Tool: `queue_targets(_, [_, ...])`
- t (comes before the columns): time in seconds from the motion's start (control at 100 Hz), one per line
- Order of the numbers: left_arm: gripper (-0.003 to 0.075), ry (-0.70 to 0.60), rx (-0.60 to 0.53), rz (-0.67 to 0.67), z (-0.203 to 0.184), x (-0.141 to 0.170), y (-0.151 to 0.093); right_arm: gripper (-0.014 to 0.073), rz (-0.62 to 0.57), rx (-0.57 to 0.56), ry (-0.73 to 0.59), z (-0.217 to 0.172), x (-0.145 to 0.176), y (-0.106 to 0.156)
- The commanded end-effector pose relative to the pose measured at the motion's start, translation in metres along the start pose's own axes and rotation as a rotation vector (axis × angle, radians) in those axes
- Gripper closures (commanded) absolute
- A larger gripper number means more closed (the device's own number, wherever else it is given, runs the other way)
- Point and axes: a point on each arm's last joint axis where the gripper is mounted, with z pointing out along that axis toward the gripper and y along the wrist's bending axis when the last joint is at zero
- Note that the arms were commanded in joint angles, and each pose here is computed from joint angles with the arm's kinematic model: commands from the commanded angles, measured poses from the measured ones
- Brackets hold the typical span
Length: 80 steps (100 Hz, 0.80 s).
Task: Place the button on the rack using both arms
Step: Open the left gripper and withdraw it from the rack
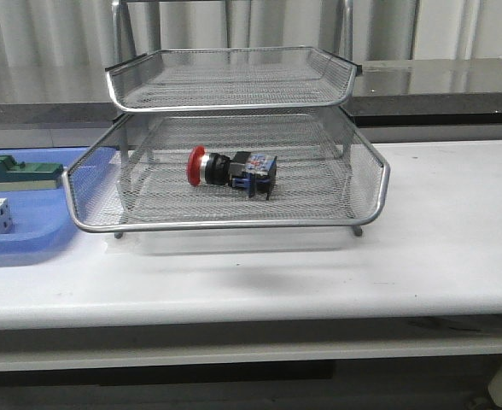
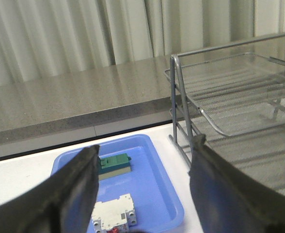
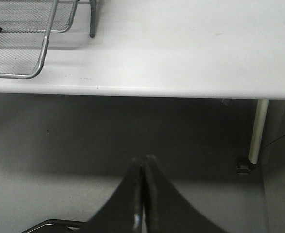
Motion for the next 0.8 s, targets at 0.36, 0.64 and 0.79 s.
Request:
queue_targets(0.36, [0.0320,-0.181,-0.095,-0.122,-0.009,0.013,0.006,0.0666,-0.005,0.006,-0.080,-0.006,-0.012,0.000])
queue_targets(0.64, [0.0687,-0.181,-0.095,-0.122,-0.009,0.013,0.006,0.0666,-0.005,0.006,-0.080,-0.006,-0.012,0.000])
queue_targets(0.79, [0.0741,-0.181,-0.095,-0.122,-0.009,0.013,0.006,0.0666,-0.005,0.006,-0.080,-0.006,-0.012,0.000])
